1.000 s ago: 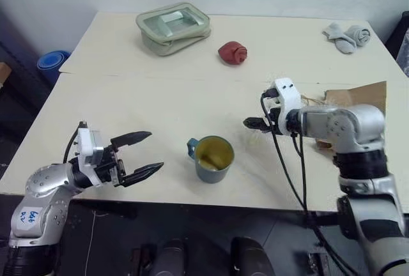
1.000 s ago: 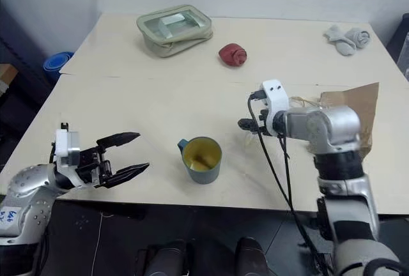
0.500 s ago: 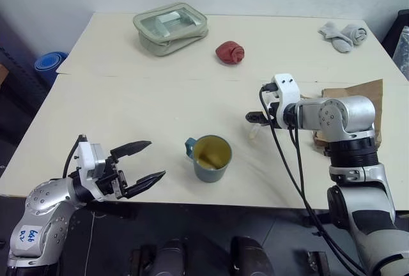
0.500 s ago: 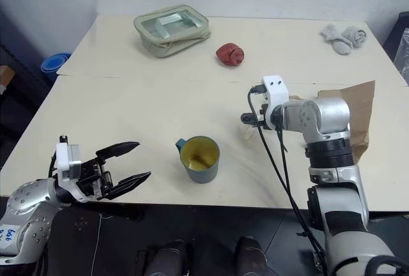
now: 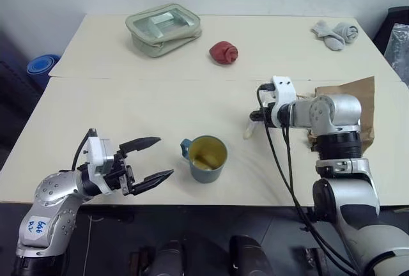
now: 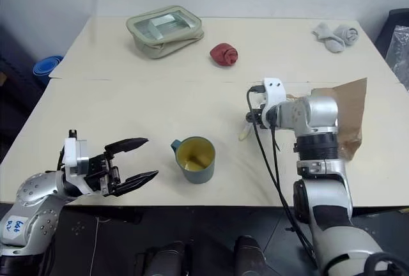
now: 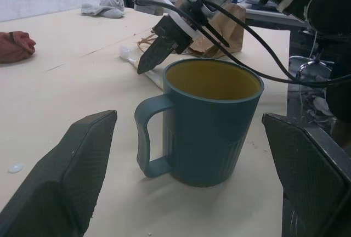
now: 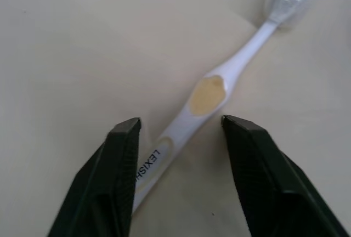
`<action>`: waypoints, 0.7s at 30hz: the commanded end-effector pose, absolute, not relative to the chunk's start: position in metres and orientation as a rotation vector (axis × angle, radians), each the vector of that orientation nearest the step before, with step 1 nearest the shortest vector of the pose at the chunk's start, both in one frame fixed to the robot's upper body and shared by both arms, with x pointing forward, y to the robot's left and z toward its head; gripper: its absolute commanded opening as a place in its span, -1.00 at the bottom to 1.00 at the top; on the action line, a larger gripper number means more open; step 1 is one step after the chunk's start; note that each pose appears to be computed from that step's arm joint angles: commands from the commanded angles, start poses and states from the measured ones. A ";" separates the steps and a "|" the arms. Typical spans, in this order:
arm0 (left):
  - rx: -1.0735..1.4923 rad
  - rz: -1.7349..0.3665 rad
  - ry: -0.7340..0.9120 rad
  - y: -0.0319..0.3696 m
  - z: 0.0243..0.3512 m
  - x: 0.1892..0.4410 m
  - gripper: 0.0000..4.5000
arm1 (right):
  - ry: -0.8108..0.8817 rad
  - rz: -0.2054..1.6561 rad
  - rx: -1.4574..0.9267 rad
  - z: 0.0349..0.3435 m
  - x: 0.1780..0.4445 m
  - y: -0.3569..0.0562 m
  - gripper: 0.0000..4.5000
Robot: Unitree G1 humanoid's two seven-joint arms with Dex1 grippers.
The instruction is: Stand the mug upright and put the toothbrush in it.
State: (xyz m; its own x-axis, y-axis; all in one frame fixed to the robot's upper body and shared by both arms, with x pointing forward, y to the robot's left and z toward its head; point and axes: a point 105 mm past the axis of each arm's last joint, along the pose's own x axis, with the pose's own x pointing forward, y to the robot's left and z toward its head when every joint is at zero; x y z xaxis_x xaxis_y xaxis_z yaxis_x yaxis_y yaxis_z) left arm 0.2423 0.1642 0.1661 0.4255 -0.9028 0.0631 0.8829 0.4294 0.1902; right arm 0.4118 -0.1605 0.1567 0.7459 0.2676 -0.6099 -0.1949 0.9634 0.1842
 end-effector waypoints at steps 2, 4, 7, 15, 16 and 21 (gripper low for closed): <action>0.146 -1.136 -0.192 0.163 0.174 0.238 1.00 | 0.796 0.204 0.135 0.144 0.398 -0.188 -0.56; 0.128 -1.142 -0.197 0.163 0.176 0.237 1.00 | 0.816 0.224 0.131 0.145 0.392 -0.193 -0.82; 0.132 -1.159 -0.181 0.162 0.173 0.234 1.00 | 0.772 0.336 0.150 0.156 0.386 -0.193 -0.95; 0.115 -1.136 -0.177 0.165 0.172 0.236 1.00 | 0.038 0.941 0.154 0.258 0.356 -0.160 -0.95; 0.113 -1.134 -0.178 0.165 0.172 0.236 1.00 | -0.062 0.983 0.166 0.268 0.349 -0.159 -0.95; 0.061 -1.170 -0.170 0.159 0.171 0.235 1.00 | -0.458 1.211 0.335 0.303 0.301 -0.125 -0.95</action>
